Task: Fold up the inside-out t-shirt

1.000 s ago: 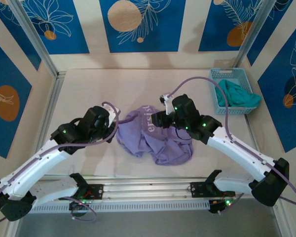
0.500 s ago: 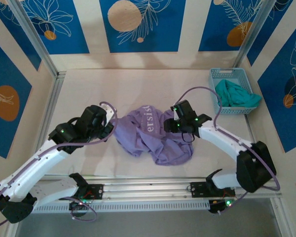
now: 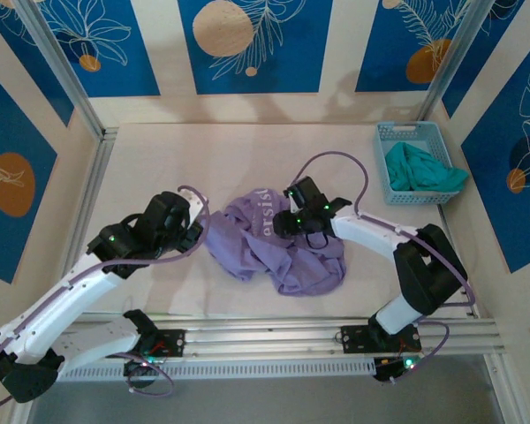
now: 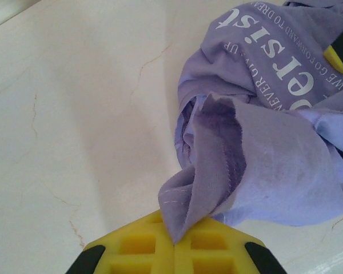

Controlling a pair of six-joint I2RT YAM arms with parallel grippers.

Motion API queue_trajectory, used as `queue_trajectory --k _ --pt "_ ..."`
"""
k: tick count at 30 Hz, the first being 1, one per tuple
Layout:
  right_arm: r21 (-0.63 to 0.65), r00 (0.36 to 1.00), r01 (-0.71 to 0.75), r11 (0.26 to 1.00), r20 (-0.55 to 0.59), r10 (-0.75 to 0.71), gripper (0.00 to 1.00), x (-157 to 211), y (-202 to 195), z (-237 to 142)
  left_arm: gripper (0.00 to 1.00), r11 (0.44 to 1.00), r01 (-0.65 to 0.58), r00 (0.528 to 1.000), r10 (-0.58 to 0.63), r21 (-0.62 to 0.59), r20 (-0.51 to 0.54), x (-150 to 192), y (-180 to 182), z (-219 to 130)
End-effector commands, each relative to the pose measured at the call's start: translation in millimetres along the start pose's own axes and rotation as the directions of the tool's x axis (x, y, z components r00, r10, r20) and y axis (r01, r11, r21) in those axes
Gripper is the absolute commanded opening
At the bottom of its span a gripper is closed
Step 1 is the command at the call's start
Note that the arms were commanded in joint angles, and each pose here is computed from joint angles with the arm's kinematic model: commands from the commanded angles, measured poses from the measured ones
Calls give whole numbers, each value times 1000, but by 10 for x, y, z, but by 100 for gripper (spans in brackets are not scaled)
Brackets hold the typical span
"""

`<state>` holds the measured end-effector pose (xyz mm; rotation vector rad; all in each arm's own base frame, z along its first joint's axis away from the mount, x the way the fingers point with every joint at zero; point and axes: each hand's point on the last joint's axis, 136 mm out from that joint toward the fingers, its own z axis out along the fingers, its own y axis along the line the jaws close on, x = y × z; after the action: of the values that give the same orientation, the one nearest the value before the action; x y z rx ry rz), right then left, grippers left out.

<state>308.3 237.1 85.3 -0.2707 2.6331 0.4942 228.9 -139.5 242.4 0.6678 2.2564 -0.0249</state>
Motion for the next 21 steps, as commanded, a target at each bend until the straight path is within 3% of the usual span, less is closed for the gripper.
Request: queue_trajectory --k 1,4,7,9,13,15,16,18,19,21 --pt "7 1000 9 1000 26 -9 54 -142 39 134 0 1000 3 1000 -3 -11 26 -31 43 1" --pt "10 1000 18 1000 2 -18 50 -216 46 347 0 1000 13 999 -13 -4 30 -40 27 19" --pt "6 997 55 998 50 -55 19 -501 92 358 0 999 44 998 -43 -18 48 -87 59 16" --pt "-23 986 85 996 142 -81 5 -874 176 167 0 994 90 993 -86 -54 83 -191 160 -22" --pt "-101 944 117 988 320 -79 0 -1717 346 -423 0 959 241 955 -208 -147 211 -609 619 -239" --pt "-147 911 137 980 407 -66 0 -2117 467 -871 0 924 347 900 -280 -160 333 -947 925 -568" --pt "-171 891 155 973 449 -63 0 -2258 540 -1107 0 925 358 875 -284 -129 391 -1111 955 -746" --pt "-210 847 206 956 528 -66 0 -2416 690 -1597 0 948 317 810 -295 45 508 -1462 774 -1121" --pt "-222 833 225 949 549 -69 0 -2414 739 -1772 0 952 273 790 -305 139 533 -1552 624 -1234" --pt "-244 822 258 935 564 -80 0 -2271 792 -2024 0 921 172 794 -340 350 504 -1585 192 -1259"
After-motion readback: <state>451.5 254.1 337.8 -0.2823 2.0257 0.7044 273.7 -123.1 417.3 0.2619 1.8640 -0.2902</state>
